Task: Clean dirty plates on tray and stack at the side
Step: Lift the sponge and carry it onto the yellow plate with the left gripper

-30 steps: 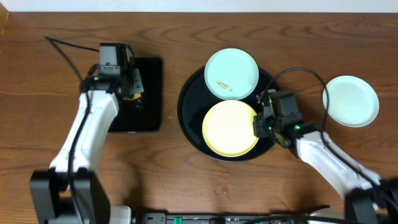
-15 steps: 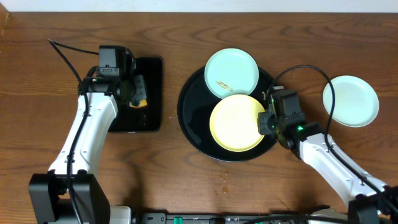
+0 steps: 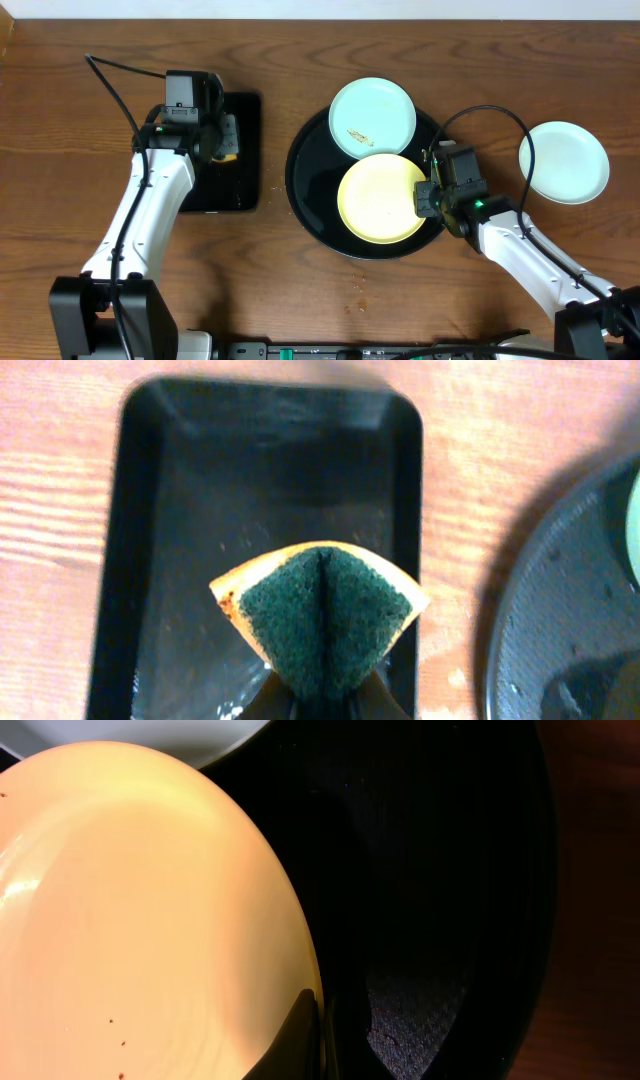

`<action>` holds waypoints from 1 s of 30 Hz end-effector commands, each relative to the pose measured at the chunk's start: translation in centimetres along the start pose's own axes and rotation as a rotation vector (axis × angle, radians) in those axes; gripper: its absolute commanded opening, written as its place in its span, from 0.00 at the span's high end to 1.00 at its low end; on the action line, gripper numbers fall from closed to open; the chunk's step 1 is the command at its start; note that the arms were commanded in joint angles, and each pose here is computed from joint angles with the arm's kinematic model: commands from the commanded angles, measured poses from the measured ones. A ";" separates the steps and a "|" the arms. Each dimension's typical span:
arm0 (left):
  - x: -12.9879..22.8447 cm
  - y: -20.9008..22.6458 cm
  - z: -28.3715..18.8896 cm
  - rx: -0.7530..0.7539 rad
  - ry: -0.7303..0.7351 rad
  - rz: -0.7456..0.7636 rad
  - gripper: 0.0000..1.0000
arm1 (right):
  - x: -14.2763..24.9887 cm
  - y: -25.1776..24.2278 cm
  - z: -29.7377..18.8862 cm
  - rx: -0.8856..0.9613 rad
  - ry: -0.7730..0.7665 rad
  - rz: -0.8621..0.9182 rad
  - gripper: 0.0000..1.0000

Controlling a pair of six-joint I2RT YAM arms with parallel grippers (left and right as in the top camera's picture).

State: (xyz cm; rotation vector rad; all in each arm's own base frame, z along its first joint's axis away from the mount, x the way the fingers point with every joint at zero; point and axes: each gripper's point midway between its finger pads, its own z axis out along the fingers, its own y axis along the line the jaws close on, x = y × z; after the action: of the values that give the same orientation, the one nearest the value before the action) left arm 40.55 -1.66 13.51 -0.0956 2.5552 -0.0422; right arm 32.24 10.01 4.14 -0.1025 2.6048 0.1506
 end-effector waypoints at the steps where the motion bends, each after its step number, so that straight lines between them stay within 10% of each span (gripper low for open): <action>1: -0.6 0.5 0.5 -0.042 -0.032 0.018 0.92 | -0.3 0.1 -0.1 0.009 -0.009 0.008 0.99; 14: 2.5 -2.3 1.4 0.073 0.053 0.033 0.93 | 0.4 0.2 0.0 0.002 0.016 0.083 0.99; 20: 5.2 -1.8 2.9 0.057 0.093 0.032 0.92 | 1.6 1.0 0.3 -0.053 0.054 0.082 0.69; 30: 6.9 -1.6 3.6 0.053 0.123 0.033 0.93 | 1.8 0.2 1.9 -0.015 0.021 0.017 0.70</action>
State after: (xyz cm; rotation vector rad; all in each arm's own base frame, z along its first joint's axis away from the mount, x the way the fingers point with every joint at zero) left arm 37.04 -3.74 7.32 -0.0313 2.6670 -0.1009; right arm 32.32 10.57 3.17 -0.0534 2.5896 0.2116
